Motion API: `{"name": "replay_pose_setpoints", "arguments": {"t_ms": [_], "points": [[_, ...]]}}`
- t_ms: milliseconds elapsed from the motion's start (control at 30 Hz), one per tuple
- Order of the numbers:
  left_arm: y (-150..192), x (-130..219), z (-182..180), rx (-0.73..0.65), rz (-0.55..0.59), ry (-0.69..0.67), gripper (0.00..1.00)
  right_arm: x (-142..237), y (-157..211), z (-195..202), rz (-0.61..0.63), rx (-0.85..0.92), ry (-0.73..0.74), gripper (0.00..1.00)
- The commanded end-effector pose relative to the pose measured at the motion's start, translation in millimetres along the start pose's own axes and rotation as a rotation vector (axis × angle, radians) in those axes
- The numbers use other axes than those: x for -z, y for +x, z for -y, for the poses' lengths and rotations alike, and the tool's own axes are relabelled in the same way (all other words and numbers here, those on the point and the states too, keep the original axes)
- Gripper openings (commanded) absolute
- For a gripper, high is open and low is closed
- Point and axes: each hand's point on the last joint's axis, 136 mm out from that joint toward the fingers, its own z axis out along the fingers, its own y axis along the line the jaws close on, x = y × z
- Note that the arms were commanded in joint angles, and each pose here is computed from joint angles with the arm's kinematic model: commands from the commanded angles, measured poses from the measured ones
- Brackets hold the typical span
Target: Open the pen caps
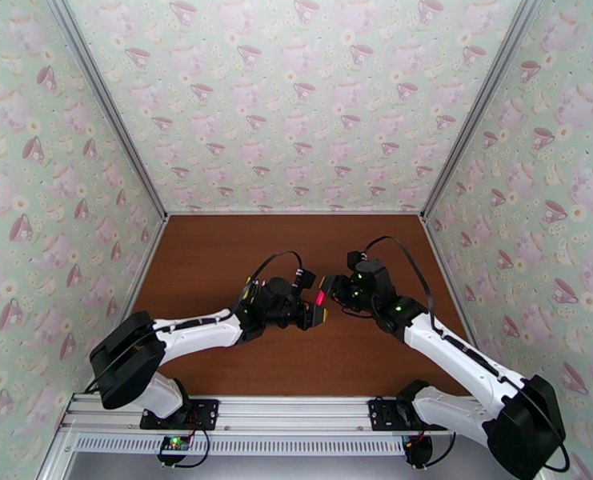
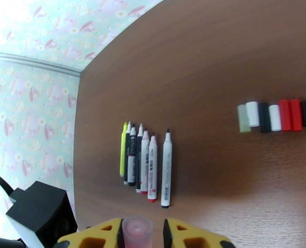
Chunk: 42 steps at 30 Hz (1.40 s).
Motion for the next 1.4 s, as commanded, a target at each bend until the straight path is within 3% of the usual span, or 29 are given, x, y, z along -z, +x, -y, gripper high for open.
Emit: {"name": "replay_pose_setpoints", "arguments": {"t_ms": [0, 733, 1000, 1100, 1267, 1367], "points": [[2.8, 6.8, 8.7, -0.059, -0.008, 0.03, 0.09, -1.8, 0.5, -19.7, -0.034, 0.026, -0.071, 0.34], [6.5, 3.9, 14.1, -0.072, -0.032, 0.062, 0.08, 3.8, -10.0, -23.2, -0.026, 0.024, -0.112, 0.14], [10.3, 3.0, 43.0, -0.059, -0.093, 0.23, 0.08, 24.7, -31.7, -39.0, 0.005, 0.118, -0.263, 0.1], [8.7, 0.3, 33.9, -0.064, -0.077, 0.164, 0.07, 32.5, -40.7, -34.3, 0.038, 0.122, -0.241, 0.1], [15.0, -4.6, 0.9, -0.176, -0.056, -0.155, 0.05, 38.5, -59.0, -4.0, 0.105, 0.025, -0.067, 0.09], [20.9, -8.8, 1.0, -0.244, -0.071, -0.236, 0.05, 40.6, -64.4, 6.7, 0.132, 0.003, 0.004, 0.08]]}}
